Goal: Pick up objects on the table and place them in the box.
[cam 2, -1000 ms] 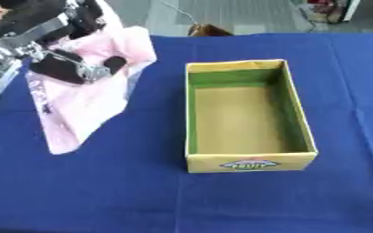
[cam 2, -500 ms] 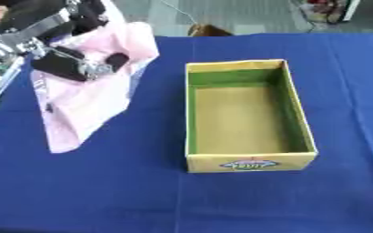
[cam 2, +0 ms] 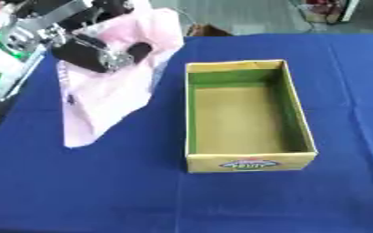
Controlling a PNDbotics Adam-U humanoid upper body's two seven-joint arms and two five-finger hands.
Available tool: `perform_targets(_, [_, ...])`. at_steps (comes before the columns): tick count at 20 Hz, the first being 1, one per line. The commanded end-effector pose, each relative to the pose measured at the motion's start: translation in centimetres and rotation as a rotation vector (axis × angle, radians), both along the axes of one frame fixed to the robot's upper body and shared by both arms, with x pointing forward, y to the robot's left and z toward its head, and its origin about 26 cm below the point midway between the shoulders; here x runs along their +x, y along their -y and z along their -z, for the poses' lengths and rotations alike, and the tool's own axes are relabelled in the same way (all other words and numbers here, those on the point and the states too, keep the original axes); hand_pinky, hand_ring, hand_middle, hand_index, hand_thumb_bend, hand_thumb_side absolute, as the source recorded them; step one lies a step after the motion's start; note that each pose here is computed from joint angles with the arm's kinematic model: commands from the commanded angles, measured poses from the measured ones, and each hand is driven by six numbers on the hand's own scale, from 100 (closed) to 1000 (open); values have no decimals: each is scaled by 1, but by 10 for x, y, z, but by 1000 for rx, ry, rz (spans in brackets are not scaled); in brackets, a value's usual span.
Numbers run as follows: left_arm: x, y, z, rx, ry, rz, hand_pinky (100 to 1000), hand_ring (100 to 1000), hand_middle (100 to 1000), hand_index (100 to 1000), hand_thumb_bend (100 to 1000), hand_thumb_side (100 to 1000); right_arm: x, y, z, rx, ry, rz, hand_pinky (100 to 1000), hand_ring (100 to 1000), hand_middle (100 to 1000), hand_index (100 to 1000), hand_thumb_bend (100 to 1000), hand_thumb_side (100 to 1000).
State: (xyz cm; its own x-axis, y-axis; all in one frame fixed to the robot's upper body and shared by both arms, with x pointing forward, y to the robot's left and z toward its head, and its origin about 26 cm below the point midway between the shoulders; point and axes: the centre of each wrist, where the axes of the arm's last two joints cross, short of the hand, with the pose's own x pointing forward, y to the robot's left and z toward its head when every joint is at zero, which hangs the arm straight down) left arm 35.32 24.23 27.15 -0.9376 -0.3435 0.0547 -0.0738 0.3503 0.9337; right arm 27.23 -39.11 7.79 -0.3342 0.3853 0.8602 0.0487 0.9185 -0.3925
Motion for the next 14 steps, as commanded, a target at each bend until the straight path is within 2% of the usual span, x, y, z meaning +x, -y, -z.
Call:
perform_targets(1, [13,19,-1,27,5,38,100,100,100,100,224,210,5,-2,-10,-11,26,-24,480,599,802,931,593,719])
perform_targets(5, [33,40,4,38,9,61,100,100,100,100,214,217,10,-8,-12,1,36,-53,480,599,801,931,593,720])
perform_targets(6, [37,44,6,39,9,63,100,100,100,100,265,140,11,-11,-13,5,40,-62,480,599,801,931,593,720])
perform_targets(7, [41,47,7,40,10,65,100,100,100,100,212,219,12,-12,-13,8,43,-69,480,599,801,931,593,720])
perform_targets(14, [60,62,22,41,8,68,100,100,100,100,195,229,18,-19,-17,19,60,-96,480,599,801,931,592,721])
